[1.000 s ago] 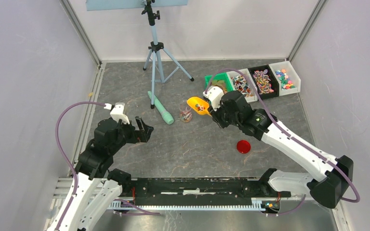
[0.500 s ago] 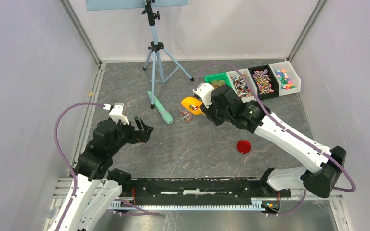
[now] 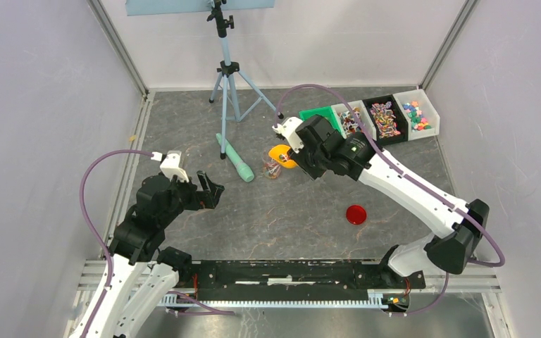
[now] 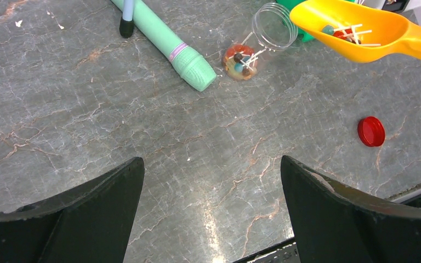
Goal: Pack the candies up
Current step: Place the fake candies in the packing bottle.
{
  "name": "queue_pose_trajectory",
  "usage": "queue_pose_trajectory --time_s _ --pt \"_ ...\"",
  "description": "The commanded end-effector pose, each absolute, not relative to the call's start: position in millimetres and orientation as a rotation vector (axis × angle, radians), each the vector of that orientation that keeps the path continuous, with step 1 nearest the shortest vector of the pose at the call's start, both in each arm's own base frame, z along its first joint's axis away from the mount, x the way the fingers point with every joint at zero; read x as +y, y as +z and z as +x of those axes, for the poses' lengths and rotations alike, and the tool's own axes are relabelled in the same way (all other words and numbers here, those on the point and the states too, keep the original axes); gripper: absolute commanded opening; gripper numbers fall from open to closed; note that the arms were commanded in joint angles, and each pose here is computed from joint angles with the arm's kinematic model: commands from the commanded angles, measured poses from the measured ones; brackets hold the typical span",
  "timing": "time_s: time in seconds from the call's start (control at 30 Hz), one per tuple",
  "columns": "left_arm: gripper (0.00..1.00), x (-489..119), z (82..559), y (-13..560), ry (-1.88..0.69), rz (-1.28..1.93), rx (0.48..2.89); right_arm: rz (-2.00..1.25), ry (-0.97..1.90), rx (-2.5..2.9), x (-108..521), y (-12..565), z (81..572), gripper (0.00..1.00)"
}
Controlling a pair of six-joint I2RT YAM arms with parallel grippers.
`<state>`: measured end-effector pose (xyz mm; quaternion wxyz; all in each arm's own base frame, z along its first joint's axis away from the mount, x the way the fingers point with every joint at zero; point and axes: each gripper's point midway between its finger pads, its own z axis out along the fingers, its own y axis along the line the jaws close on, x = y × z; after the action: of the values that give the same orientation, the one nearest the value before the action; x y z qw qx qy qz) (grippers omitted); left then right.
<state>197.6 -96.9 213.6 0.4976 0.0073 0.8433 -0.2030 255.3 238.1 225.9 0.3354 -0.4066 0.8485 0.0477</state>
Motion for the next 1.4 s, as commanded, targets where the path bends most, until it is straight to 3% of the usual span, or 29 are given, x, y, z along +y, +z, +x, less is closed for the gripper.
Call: queue_pose_trajectory --time_s 0.0,1.37 --pt "1.0 -94.4 201.6 219.3 -0.475 0.011 2.009 -1.059 0.09 2.215 239.9 238.9 260.5 0.0" --pt "1.0 -93.2 199.4 221.9 -0.476 0.013 1.994 -1.124 0.045 2.294 245.7 245.4 261.1 0.0"
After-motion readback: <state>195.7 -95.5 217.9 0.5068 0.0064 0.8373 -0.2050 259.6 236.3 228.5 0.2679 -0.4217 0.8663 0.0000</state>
